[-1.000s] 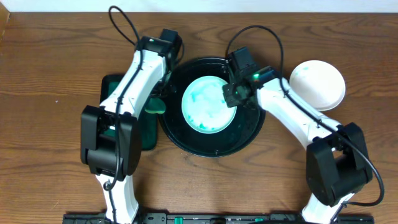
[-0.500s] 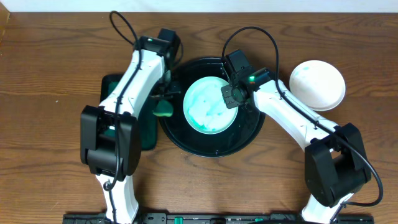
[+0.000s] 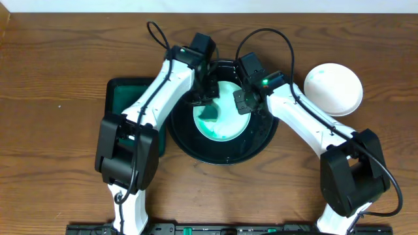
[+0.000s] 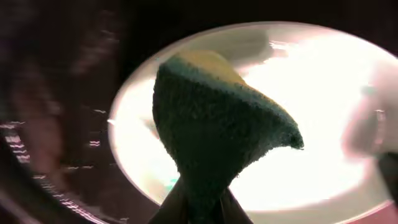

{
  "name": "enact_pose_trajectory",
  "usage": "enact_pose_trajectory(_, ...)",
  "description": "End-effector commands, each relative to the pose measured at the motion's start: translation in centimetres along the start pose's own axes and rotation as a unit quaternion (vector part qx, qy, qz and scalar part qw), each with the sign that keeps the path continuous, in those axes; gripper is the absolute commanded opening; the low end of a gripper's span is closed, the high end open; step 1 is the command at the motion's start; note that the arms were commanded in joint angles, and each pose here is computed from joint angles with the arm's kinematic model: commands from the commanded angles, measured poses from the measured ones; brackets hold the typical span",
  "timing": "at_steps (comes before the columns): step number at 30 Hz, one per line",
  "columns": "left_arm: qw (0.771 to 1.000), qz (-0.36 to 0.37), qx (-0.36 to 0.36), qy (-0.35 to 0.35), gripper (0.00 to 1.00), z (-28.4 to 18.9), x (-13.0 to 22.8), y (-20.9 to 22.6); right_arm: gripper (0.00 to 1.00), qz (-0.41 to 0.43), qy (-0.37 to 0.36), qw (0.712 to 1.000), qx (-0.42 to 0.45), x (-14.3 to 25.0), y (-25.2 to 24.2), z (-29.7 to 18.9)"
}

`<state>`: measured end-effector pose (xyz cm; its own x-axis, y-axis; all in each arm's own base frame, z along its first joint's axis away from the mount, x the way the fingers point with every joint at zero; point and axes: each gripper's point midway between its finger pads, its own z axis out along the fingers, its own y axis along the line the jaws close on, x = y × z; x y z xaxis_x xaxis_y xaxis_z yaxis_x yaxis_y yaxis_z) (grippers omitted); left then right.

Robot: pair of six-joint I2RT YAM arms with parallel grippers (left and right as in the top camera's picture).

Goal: Clean dirty plates on tray and stack at the side

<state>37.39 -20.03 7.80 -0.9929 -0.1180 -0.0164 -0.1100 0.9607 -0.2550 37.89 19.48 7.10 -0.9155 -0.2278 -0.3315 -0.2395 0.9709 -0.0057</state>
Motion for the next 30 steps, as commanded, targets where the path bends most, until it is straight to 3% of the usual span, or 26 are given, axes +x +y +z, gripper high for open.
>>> enact_pose_trajectory(1, 0.999, -0.034, 0.034, 0.008, 0.07, 0.0, 0.6, -1.5, 0.01, 0.086, -0.003, 0.996, -0.026, -0.6, 0.1, -1.3)
enact_pose_trajectory(9, 0.996, -0.081, 0.048, -0.005, 0.07, 0.2, 0.3, -3.1, 0.01, 0.143, 0.009, 0.989, -0.034, -0.2, 0.3, -1.2)
enact_pose_trajectory(17, 0.997, -0.054, 0.062, -0.013, 0.07, 1.0, 1.2, -6.0, 0.01, 0.152, 0.011, 0.987, -0.039, -0.2, 0.5, -1.2)
enact_pose_trajectory(30, 0.995, -0.076, 0.049, 0.046, 0.07, 5.4, 3.0, -6.2, 0.01, 0.152, 0.014, 0.987, -0.046, -0.1, 0.7, -1.3)
